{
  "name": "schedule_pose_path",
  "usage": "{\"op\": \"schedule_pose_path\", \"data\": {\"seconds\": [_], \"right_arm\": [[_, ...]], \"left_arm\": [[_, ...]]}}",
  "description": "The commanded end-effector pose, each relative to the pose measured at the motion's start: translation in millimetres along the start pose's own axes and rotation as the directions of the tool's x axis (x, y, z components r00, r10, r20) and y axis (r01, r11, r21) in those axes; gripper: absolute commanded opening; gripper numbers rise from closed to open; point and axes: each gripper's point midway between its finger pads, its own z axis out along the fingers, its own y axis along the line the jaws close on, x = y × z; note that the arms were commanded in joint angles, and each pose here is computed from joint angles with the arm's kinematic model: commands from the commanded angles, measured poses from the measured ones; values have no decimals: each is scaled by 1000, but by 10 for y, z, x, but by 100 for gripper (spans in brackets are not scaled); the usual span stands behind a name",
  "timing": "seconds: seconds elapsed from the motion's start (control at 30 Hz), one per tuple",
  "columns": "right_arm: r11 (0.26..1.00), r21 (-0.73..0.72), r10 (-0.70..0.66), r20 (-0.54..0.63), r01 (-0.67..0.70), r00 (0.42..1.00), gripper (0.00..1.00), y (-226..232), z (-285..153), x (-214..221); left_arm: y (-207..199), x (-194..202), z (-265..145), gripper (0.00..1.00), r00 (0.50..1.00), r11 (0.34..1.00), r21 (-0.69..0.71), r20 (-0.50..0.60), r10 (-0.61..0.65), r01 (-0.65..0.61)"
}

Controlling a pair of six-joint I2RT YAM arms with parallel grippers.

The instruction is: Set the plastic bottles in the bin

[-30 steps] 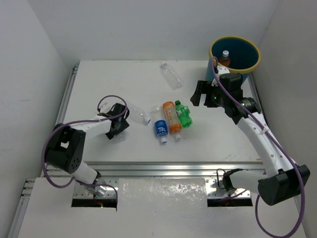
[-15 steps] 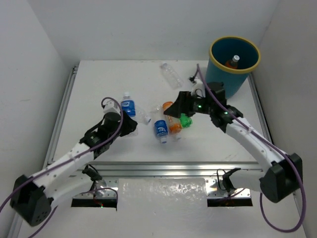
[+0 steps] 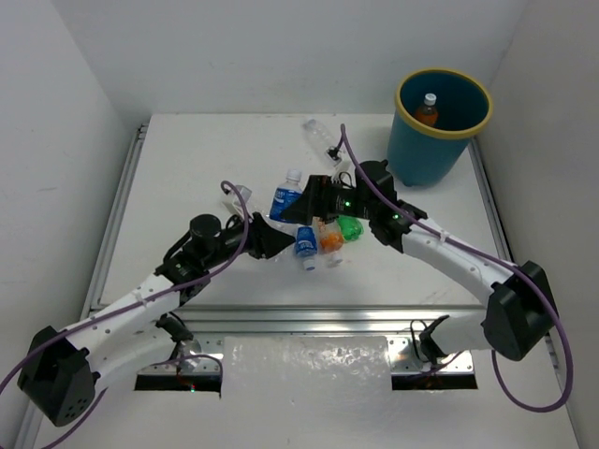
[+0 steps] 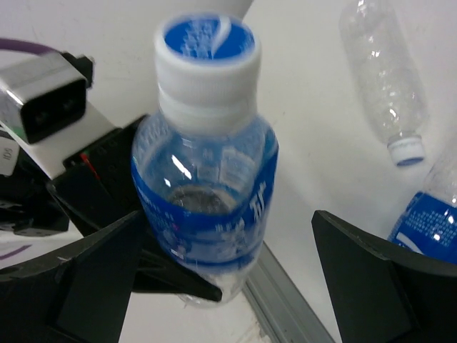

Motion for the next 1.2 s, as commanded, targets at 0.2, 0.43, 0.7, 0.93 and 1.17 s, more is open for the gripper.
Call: {"op": "schedule_pose_path", "data": {"seconds": [0.2,0.43,0.7,0.93,1.17], "right_arm": [[990,-122,-58,115,72,992,92,411,55,-453],[984,-22,-169,165,175,972,5,376,-14,-707],[805,593,-337,426,22,839,3,-613,-1265,-2568],[498,851,-628,486,-166,608,0,-1263,-2481,-3860],[308,941,-743,331,-142,581,43,-1863,-2671,-4180]], "left_arm": [[-486,-49,-9,15,997,966,247,2,78,-77],[1,-293,102,86,997,996,-80,56,48,-44],[753,-653,-546,96,986,743,-661,169,11,105],[660,-743,-767,100,981,754,-654,179,79,59],[1034,-468,-677,100,985,648,-749,172,-6,135]]}}
